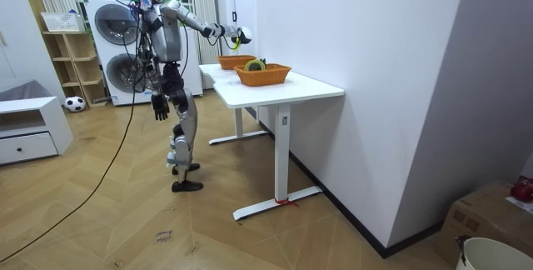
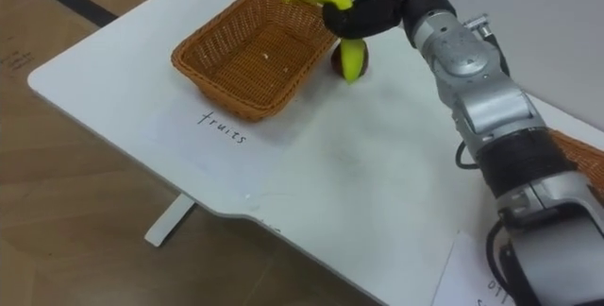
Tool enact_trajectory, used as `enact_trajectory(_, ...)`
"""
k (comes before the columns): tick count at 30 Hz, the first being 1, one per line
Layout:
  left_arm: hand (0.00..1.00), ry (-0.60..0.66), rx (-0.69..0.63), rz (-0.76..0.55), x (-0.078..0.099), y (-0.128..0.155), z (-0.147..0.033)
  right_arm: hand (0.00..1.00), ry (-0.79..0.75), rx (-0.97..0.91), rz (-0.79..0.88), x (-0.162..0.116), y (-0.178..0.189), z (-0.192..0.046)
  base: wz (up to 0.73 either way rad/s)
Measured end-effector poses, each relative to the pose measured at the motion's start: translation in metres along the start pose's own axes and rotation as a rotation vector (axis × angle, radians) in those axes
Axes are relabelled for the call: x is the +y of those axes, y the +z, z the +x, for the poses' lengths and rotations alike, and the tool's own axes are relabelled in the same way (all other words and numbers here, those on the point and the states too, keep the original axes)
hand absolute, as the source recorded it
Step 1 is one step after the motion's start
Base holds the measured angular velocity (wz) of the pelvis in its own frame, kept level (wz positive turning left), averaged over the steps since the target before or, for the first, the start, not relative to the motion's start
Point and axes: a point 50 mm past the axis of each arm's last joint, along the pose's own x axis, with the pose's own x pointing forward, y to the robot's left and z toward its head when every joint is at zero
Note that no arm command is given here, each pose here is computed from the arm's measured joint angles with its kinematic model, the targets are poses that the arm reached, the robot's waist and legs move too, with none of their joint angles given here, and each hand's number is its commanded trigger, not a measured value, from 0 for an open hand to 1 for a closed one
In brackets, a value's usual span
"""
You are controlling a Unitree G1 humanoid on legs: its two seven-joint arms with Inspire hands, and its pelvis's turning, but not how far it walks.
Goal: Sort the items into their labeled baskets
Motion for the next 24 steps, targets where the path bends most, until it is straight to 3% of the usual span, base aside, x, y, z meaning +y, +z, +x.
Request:
enact_trajectory(11,0.00,0.005,0.005,0.001,0.002,-0.002,0.000,1.00,0.018,-0.003,0.145,0.014,0.002,0.005,0.01)
enact_trajectory(24,0.00,0.014,0.028,0.009,0.005,-0.009,-0.001,1.00,0.008,0.000,0.176,0.027,0.002,0.008,0.06)
